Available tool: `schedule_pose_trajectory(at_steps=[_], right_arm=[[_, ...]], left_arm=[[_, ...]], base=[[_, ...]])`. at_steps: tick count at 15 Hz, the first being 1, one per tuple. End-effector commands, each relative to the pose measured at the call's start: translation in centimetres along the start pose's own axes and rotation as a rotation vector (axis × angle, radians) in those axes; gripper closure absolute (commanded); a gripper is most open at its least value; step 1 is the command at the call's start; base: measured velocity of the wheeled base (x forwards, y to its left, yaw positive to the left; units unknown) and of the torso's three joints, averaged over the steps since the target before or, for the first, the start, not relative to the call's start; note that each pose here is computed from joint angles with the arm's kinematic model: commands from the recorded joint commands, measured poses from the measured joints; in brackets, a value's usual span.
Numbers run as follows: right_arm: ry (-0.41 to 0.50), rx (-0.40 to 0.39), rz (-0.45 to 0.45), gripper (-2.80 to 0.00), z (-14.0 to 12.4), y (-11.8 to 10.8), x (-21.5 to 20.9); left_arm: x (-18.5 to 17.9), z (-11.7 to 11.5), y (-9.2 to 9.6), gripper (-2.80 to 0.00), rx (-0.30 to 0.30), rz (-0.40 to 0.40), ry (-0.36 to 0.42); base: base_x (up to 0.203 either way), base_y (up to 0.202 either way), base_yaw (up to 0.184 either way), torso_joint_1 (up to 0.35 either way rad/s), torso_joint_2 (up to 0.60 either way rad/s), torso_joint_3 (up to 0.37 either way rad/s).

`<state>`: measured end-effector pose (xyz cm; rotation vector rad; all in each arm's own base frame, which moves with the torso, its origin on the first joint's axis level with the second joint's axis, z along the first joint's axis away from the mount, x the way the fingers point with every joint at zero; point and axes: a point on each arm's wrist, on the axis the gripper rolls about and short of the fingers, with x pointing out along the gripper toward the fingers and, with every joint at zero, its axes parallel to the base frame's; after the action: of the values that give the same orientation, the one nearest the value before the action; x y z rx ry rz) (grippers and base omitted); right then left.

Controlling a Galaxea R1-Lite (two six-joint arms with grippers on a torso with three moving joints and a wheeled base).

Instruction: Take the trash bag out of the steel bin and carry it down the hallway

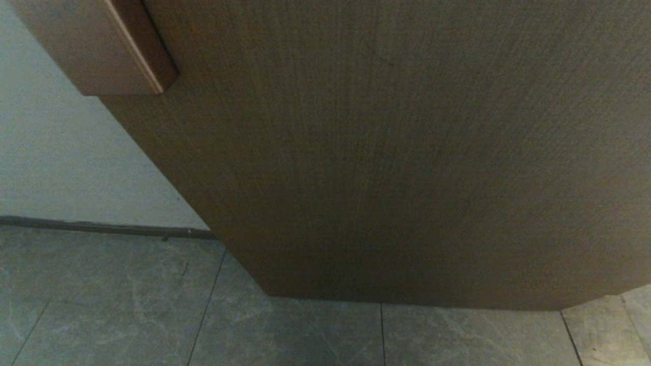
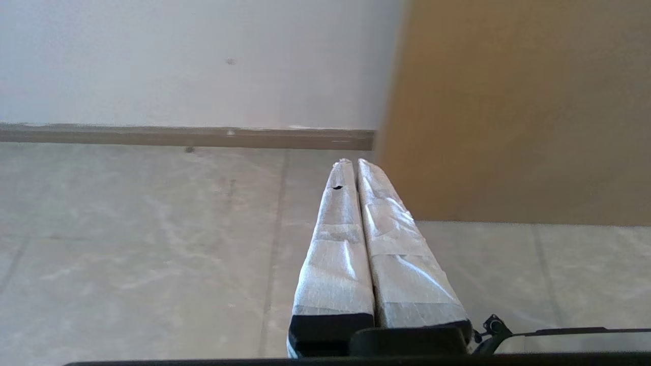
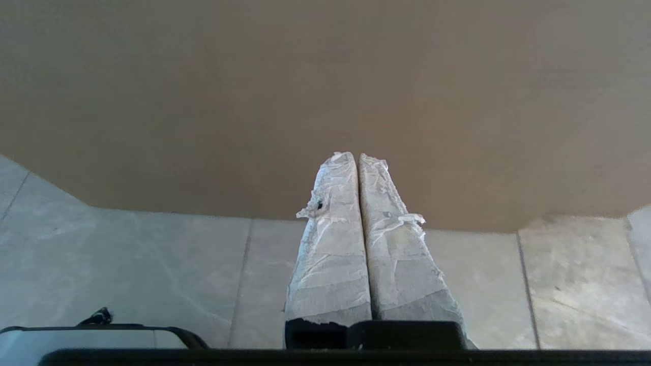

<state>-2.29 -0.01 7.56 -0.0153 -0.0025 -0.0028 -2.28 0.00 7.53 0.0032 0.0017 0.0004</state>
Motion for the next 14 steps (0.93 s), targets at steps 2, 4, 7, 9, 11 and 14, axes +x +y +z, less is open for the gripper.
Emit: schedule_pose_trajectory(at_steps=[2,4,7,9,11,14], right_arm=[[0.001,0.000,0.001,0.00,0.01,0.00,0.01],[0.001,0.000,0.000,0.00,0.01,0.00,0.01],[0.001,0.000,0.000,0.00,0.01,0.00,0.01],[0.001,0.000,0.001,0.00,0.01,0.00,0.01],[0.001,0.000,0.000,0.00,0.01,0.00,0.01],[0.001,0.000,0.001,0.00,0.01,0.00,0.01]], left_arm=[[0.00,0.02,0.00,0.00,0.003,0.000,-0.002],[0.00,0.02,0.00,0.00,0.001,0.000,-0.002],[0.00,0.00,0.00,0.00,-0.006,0.000,0.000],[0.00,0.00,0.00,0.00,-0.002,0.000,0.000],[0.00,0.02,0.00,0.00,-0.002,0.000,-0.002],[0.00,0.02,0.00,0.00,-0.002,0.000,-0.002]], base=[[0.000,0.195,-0.002,0.007,0.00,0.003],[0.000,0.192,0.001,0.005,0.01,-0.001],[0.000,0.191,0.001,0.005,0.00,0.004],[0.000,0.193,-0.001,0.005,0.00,0.002],[0.000,0.195,0.000,-0.003,0.00,-0.001],[0.000,0.196,0.000,0.004,0.00,0.000]])
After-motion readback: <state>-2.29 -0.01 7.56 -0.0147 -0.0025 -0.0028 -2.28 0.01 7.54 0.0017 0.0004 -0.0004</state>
